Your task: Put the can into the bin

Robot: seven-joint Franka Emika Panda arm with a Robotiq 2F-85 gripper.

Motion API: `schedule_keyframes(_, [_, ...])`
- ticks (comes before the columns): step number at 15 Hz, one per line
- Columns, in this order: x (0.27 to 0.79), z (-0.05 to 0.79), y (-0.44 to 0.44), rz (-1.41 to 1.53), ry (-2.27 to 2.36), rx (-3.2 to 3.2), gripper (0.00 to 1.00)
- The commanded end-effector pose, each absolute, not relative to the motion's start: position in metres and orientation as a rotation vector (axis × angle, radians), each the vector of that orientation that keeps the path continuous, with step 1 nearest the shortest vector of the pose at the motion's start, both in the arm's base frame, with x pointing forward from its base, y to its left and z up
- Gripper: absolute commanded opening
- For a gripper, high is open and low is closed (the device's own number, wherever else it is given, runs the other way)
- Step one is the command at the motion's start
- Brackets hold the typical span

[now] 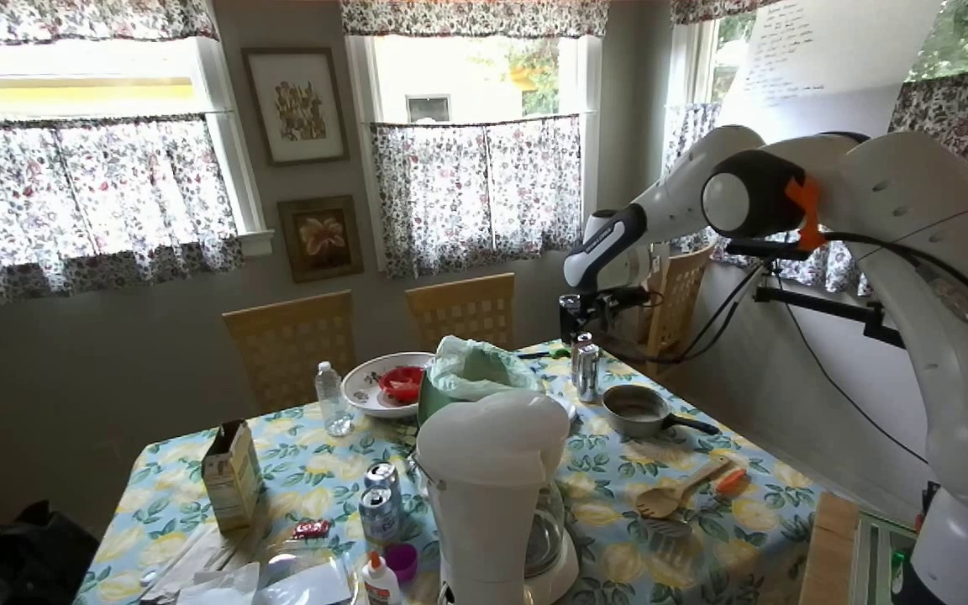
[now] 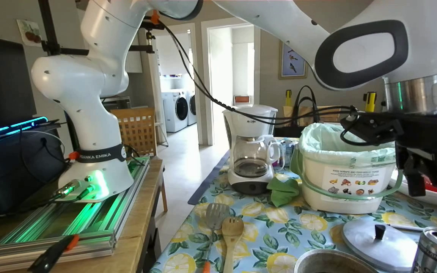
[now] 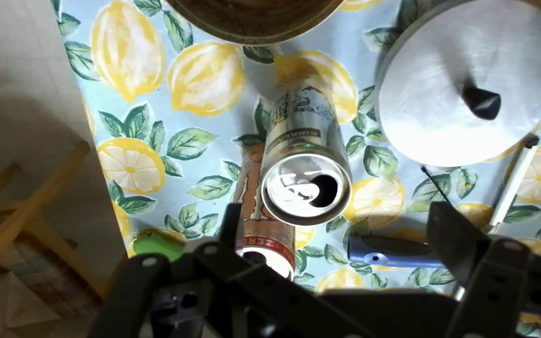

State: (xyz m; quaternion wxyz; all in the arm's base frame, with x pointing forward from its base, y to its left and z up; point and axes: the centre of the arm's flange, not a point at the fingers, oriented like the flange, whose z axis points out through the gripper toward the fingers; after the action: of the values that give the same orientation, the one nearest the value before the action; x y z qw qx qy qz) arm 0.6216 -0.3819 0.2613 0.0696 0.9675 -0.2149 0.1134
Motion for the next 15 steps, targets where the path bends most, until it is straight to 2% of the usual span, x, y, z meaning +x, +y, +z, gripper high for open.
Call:
schedule_keyframes(1, [0.637, 0.243, -0.396, 0.383, -0.585, 2.915, 1.00])
schedule_keyframes(11, [0.644, 0.211, -0.398, 0.404, -0.560, 2.904, 1.00])
schedule_keyframes(12, [0.645, 0.210, -0.398, 0.408, -0.559, 2.902, 0.84])
schedule_keyframes(13, [0.646, 0.209, -0.398, 0.414, -0.558, 2.900, 0.72])
schedule_keyframes(15, [0.648, 0.208, -0.398, 0.417, -0.557, 2.898, 0.58])
